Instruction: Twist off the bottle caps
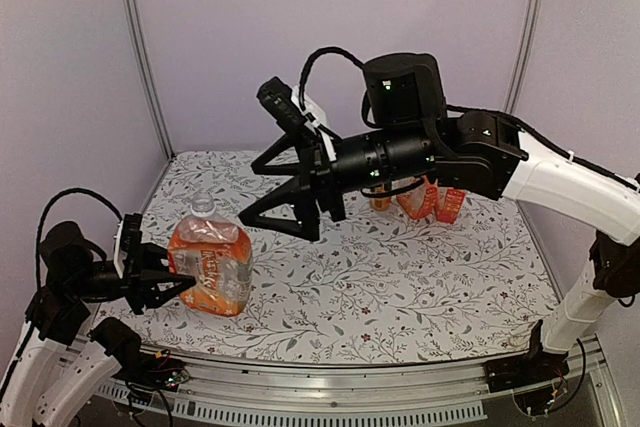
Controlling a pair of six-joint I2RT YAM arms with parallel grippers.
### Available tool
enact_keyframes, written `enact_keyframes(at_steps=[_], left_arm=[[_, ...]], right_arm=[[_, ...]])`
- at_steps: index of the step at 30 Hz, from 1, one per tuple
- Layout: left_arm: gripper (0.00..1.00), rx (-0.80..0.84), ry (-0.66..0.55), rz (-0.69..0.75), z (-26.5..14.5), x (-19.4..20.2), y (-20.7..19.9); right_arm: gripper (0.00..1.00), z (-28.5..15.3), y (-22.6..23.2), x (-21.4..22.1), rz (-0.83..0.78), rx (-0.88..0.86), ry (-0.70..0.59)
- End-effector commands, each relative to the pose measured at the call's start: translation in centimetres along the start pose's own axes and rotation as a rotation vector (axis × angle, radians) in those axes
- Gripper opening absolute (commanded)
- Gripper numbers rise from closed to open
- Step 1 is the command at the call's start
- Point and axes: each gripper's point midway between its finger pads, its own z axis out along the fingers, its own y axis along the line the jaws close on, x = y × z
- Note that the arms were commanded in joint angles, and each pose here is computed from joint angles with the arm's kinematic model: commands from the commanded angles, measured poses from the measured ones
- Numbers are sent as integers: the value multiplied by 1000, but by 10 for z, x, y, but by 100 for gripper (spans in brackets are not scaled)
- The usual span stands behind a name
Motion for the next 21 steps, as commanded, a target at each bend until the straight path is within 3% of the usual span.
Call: enact_keyframes(at_steps=[1, 12, 16, 19, 21], left_arm=[[0, 21, -14, 9, -1, -1, -3], [0, 18, -18, 12, -1, -1, -2], [0, 17, -17, 11, 0, -1, -2], [0, 16, -16, 9, 0, -1, -1], [0, 12, -16, 8, 0, 0, -1]], right_arm=[[98, 43, 6, 9, -10, -21, 22], [90, 74, 6, 23, 35, 13, 72], [79, 82, 8, 30, 77, -10, 92], [62, 85, 11, 30, 89, -32, 93], [57, 86, 11, 31, 93, -35, 96]])
